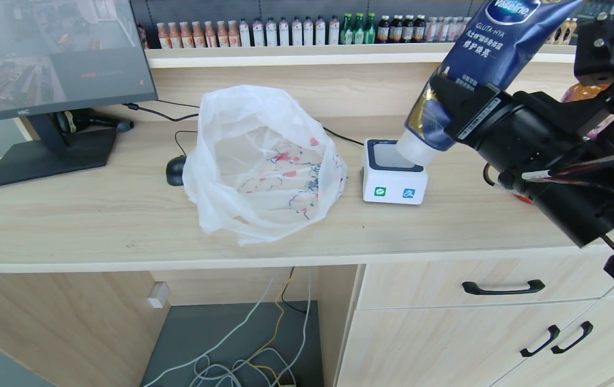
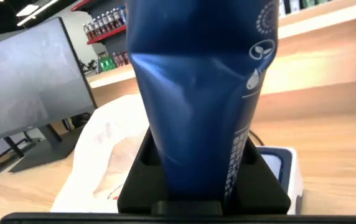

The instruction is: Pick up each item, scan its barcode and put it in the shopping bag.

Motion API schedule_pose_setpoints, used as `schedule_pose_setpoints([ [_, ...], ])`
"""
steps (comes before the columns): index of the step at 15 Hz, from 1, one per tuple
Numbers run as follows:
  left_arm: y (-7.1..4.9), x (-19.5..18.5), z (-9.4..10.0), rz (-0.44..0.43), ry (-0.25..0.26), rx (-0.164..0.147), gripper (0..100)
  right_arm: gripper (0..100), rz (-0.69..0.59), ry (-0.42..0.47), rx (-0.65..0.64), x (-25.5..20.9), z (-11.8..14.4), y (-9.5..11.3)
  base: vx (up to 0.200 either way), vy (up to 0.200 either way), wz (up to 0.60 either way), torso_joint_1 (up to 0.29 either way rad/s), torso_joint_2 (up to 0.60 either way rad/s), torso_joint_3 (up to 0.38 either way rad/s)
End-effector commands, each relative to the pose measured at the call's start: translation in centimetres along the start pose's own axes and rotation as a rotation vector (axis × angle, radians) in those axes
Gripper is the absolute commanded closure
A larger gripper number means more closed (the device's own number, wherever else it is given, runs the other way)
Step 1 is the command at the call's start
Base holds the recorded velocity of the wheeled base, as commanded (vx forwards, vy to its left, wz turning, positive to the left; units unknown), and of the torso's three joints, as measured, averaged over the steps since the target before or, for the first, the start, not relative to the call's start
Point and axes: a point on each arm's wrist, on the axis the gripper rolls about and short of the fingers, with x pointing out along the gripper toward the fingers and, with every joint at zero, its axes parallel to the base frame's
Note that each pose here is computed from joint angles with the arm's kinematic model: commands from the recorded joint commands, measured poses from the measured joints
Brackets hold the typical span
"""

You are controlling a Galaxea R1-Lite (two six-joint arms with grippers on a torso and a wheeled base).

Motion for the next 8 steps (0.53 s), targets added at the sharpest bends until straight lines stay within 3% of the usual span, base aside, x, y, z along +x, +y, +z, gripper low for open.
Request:
schedule_pose_setpoints([
  [1, 0.0, 0.0, 0.0, 0.001, 0.0, 0.0, 0, 100, 0.006, -0.008, -0.033, -0.7, 0.0, 0.0, 0.0, 0.0, 0.0, 0.0, 0.0, 0.0],
  [2, 0.0, 0.0, 0.0, 0.001, 0.0, 0.0, 0, 100, 0.01, -0.025, -0.118, -0.7, -0.9, -0.2, 0.0, 0.0, 0.0, 0.0, 0.0, 0.0],
  [4, 0.0, 0.0, 0.0, 0.001, 0.0, 0.0, 0, 100, 0.01, -0.033, -0.169, -0.8, -2.7, -0.6, 0.0, 0.0, 0.0, 0.0, 0.0, 0.0],
  [8, 0.0, 0.0, 0.0, 0.001, 0.0, -0.002, 0, 100, 0.013, -0.14, -0.287, 0.1, -4.4, -0.9, 0.0, 0.0, 0.0, 0.0, 0.0, 0.0],
])
